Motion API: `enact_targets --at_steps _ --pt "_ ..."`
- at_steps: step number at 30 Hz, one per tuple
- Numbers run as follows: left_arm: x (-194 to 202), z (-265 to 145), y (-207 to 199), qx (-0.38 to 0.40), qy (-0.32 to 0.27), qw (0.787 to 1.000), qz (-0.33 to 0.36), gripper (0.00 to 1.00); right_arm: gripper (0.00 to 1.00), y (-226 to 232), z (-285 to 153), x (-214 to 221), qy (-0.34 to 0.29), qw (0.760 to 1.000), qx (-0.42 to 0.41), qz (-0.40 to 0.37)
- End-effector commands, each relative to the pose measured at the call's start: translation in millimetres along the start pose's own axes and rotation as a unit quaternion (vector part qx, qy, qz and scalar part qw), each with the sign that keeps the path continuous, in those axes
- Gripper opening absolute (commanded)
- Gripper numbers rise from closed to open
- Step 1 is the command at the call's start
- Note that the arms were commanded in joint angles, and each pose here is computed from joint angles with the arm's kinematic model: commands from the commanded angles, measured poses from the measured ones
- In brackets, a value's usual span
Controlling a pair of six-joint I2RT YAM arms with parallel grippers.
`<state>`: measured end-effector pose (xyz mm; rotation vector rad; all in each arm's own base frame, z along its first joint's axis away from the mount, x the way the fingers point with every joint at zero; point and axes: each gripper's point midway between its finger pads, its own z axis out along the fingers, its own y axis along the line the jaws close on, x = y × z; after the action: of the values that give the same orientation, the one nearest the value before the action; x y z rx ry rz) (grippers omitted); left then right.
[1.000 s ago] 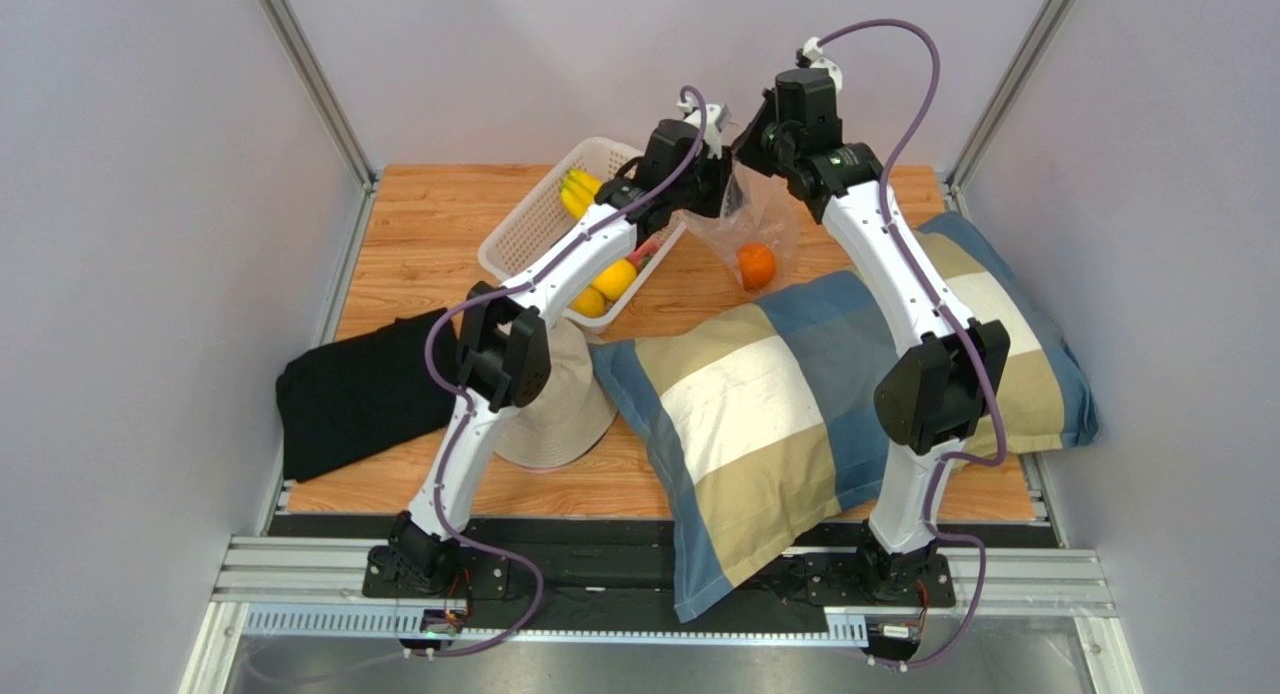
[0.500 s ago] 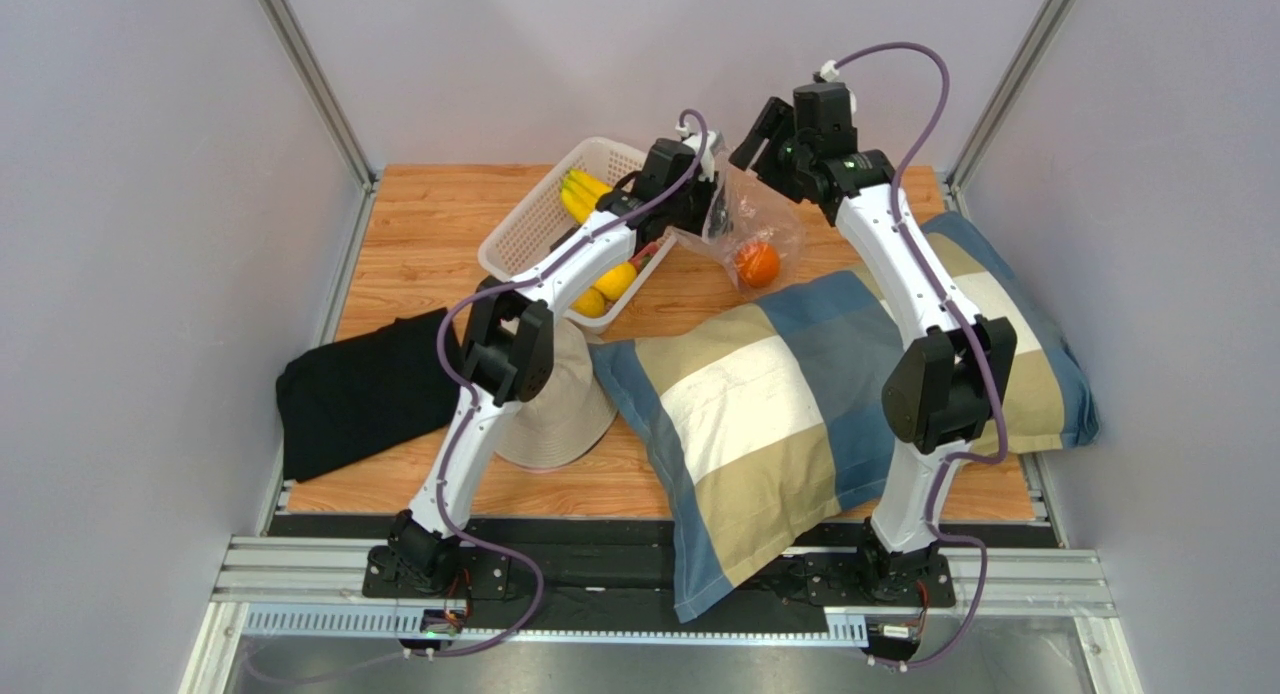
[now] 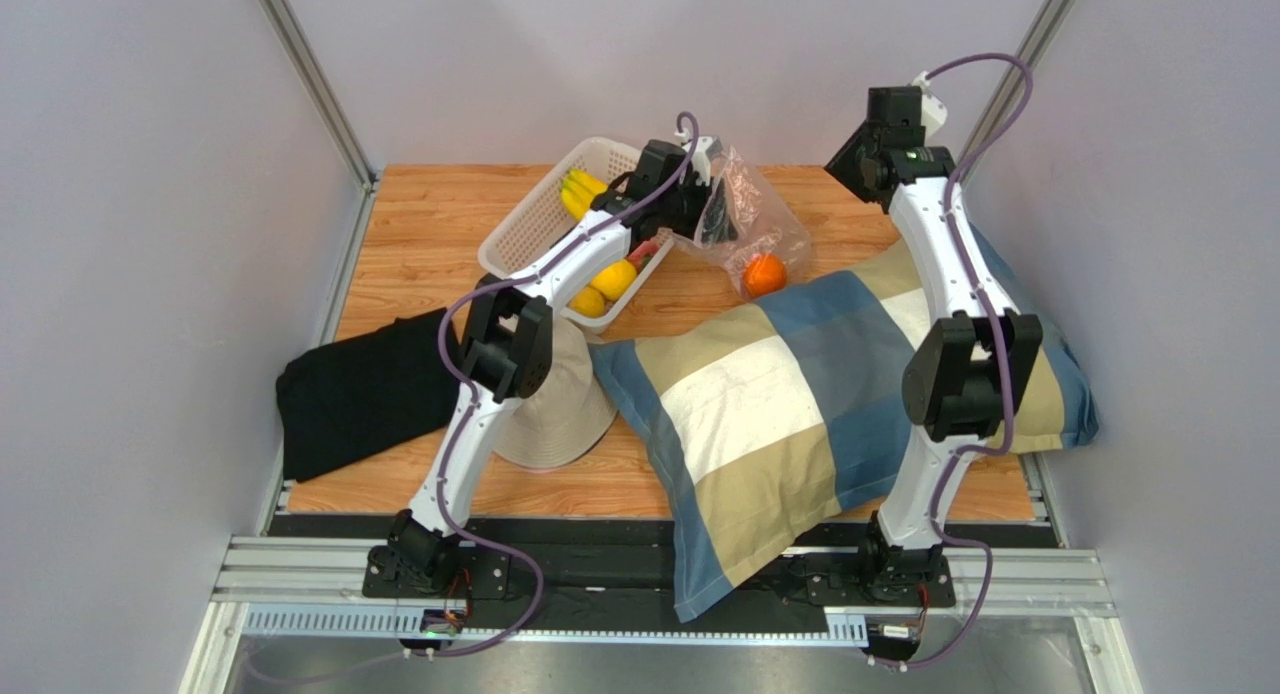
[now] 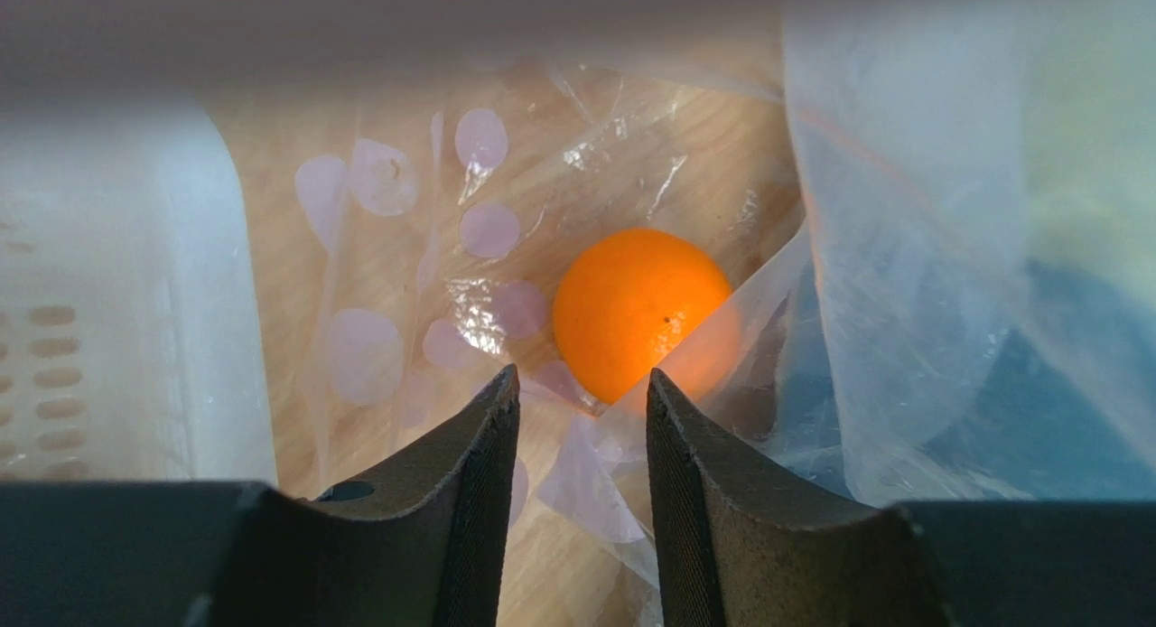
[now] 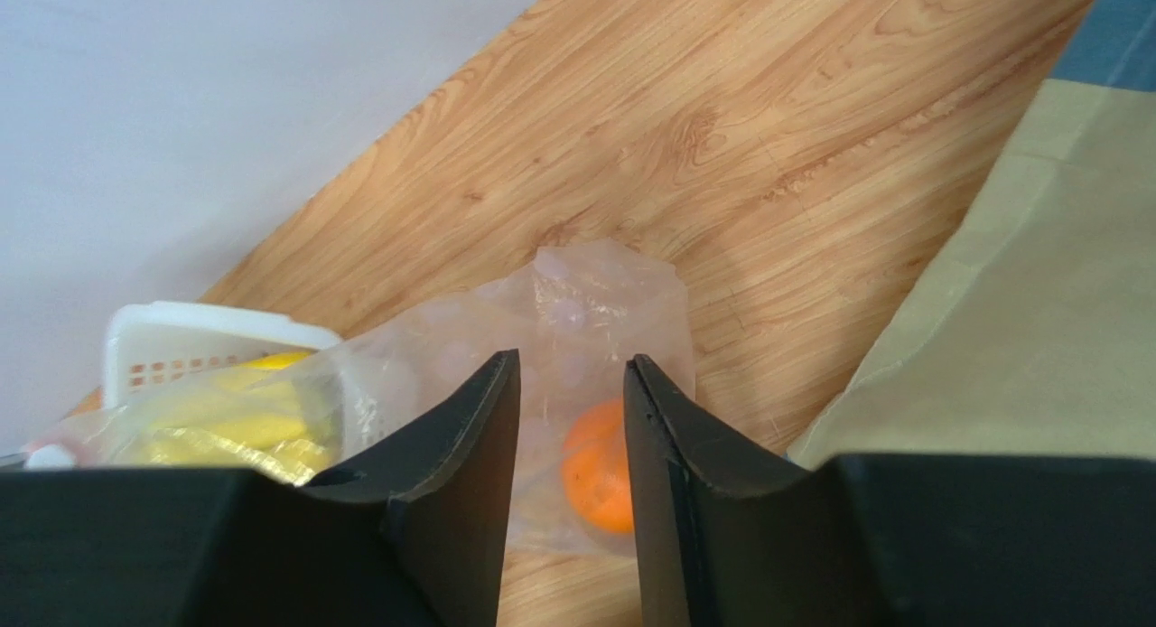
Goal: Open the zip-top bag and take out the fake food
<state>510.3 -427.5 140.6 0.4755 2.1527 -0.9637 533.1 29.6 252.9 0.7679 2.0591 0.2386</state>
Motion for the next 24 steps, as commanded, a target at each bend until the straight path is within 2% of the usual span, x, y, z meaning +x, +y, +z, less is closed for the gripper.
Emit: enact_targets --at_steps 1,11,18,23,24 --pt "19.5 5.1 3.2 0.019 0.031 0.999 -0.021 0.45 0.34 -15.4 40.6 44.3 0.072 0.996 0.043 -0.034" --pt "36.3 10.9 2.4 0.049 0.06 0.996 -0.048 0.49 0.3 -41.6 63.5 110.6 0.145 0.98 0.091 -0.098" --pt "49.5 13.1 3.5 0.074 0.081 0.992 -0.064 0.54 0.27 -20.3 71.6 148.9 0.19 0.98 0.053 -0.029" --pt "60.3 14.4 -0.5 0.094 0.1 0.986 -0.091 0.54 0.24 -4.0 85.1 146.2 0.182 0.983 0.024 0.001" --pt "62.5 15.5 -1.1 0.098 0.102 0.985 -0.097 0.54 0.24 9.1 86.0 144.8 0.189 0.982 -0.001 0.001"
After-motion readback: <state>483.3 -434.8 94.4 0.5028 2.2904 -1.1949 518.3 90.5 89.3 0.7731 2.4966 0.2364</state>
